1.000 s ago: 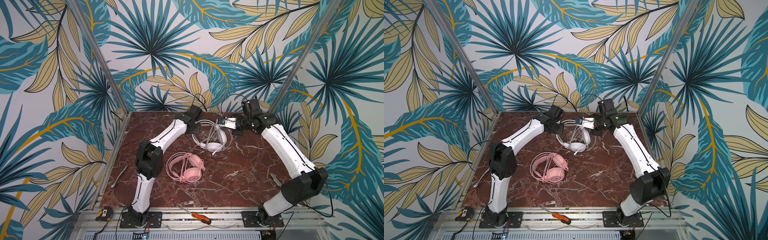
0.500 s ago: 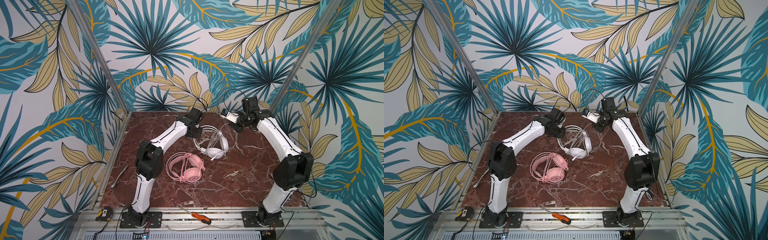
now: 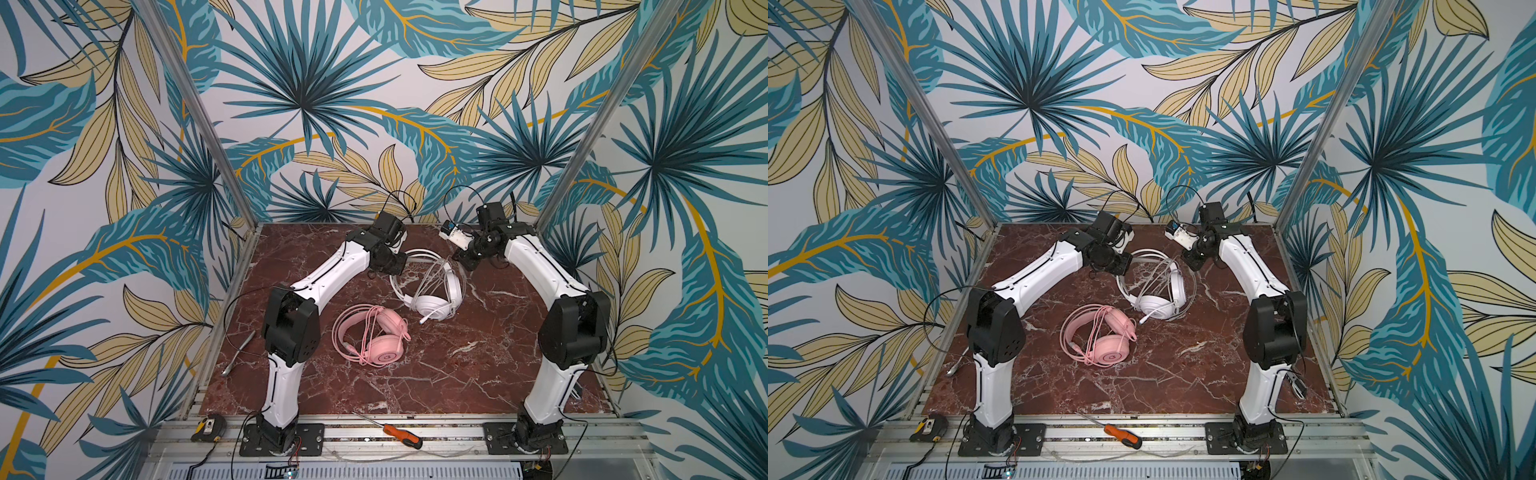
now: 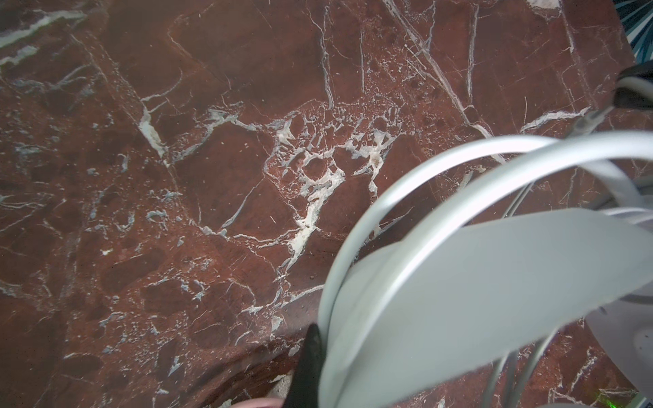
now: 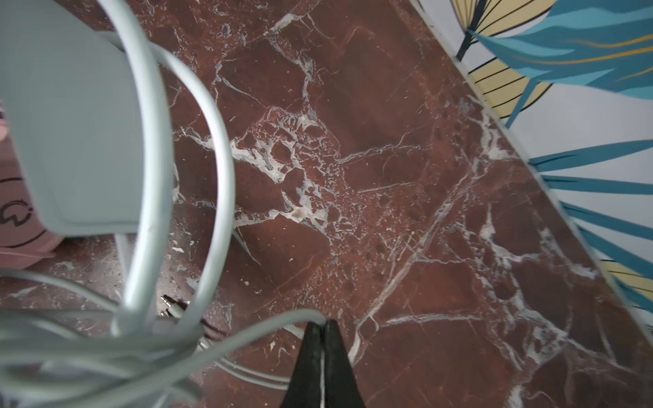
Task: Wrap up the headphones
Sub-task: 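Loop the grey cable around the white headset with the right gripper, then release the cable and lower the right gripper toward the cable plugs on the table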
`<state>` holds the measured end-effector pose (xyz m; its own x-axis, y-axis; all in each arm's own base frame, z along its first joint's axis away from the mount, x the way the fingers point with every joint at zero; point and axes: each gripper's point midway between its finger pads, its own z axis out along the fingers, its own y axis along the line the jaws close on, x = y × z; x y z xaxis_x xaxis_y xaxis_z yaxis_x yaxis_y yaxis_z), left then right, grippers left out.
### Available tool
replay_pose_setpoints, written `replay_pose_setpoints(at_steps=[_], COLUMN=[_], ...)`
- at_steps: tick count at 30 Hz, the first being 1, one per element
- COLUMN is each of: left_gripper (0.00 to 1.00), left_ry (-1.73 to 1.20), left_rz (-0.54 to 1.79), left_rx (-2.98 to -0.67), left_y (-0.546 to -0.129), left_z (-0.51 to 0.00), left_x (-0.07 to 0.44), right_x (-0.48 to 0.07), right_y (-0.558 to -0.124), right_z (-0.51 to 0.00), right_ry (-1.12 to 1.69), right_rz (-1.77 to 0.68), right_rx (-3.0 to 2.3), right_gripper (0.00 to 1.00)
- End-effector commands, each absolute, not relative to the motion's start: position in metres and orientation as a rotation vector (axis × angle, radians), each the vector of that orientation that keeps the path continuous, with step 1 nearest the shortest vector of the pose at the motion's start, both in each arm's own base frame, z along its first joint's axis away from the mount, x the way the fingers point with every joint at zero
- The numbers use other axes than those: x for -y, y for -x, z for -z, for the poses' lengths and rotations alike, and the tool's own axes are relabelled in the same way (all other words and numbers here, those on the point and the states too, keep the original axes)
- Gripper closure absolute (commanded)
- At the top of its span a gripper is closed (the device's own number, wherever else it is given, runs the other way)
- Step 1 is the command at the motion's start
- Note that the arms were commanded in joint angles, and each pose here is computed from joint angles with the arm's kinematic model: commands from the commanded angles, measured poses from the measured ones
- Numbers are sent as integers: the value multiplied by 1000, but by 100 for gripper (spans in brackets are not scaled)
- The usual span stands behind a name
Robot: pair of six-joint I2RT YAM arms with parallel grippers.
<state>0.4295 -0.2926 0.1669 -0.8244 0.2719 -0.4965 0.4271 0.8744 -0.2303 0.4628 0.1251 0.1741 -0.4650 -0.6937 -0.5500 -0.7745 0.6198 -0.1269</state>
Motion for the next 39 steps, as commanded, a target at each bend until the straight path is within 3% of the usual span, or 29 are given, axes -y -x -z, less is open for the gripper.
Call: replay_pose_setpoints(at_steps=[1, 11, 20, 23, 27, 35, 39], left_gripper=[100, 100, 100, 100, 100, 100, 100], left_ry=[-544, -473, -397, -378, -343, -269, -227], left_rz=[613, 703, 733, 738, 732, 715, 716], left_rx=[-2544, -2615, -2667, -2676, -2698, -2743, -2753], left_y=[-419, -419, -423, -425, -429, -437, -442], left_z=[-188, -165, -147, -141, -130, -112, -108], left_x=[308, 308, 300, 299, 296, 288, 284], right_x=[-129, -135, -127, -122, -109, -66, -57], right_y=[-457, -445, -448, -447, -445, -428, -405], right_z=[-152, -109, -104, -106, -113, -139, -156], right_ry=[1028, 849, 671, 655, 618, 521, 624], right_rz=[-324, -481, -436, -397, -290, -38, 41], right_rx=[-2393, -2570, -2567, -2561, -2544, -2475, -2397], right_gripper=[100, 100, 82, 68, 60, 54, 52])
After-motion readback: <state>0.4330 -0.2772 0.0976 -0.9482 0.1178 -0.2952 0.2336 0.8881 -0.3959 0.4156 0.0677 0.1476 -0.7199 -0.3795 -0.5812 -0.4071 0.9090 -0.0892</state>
